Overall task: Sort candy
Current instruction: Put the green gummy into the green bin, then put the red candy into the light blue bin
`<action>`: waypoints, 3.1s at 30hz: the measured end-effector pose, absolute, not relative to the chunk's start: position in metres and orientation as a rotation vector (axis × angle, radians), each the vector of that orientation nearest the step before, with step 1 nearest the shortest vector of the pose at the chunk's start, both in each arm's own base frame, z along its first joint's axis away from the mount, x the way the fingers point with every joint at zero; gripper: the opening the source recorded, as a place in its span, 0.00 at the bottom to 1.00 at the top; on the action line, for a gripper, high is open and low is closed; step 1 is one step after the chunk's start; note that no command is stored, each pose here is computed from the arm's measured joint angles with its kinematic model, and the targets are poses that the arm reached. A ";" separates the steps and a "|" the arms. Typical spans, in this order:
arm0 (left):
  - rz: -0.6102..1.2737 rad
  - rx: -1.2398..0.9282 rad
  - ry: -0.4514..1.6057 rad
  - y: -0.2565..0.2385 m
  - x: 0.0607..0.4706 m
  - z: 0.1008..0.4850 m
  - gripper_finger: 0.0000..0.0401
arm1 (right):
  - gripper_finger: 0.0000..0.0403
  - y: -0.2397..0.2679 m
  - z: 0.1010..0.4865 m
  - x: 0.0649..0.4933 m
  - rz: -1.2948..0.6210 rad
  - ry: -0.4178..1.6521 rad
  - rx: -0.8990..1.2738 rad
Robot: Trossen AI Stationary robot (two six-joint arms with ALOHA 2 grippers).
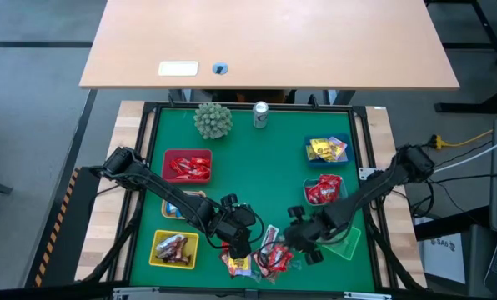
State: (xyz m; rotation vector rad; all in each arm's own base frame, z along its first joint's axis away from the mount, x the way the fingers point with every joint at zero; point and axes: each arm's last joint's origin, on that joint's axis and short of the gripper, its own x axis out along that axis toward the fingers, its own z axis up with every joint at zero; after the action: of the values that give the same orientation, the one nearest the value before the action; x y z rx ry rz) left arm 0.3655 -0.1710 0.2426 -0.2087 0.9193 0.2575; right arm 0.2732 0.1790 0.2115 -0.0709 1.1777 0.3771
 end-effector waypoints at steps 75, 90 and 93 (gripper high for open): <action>0.255 -0.211 0.915 -0.171 0.366 0.243 0.46 | 0.01 0.206 0.207 0.189 0.077 1.845 -0.573; 0.254 -0.211 0.915 -0.171 0.366 0.243 0.46 | 0.29 0.204 0.209 0.187 0.071 1.891 -0.574; 0.254 -0.212 0.915 -0.171 0.366 0.243 0.46 | 0.38 0.202 0.210 0.186 0.065 1.909 -0.591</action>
State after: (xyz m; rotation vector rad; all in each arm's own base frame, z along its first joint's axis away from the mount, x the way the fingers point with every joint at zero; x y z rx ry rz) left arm 0.3658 -0.1715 0.2428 -0.2116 0.9150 0.2544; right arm 0.1858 0.2019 0.2099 -0.5908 1.9090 0.0651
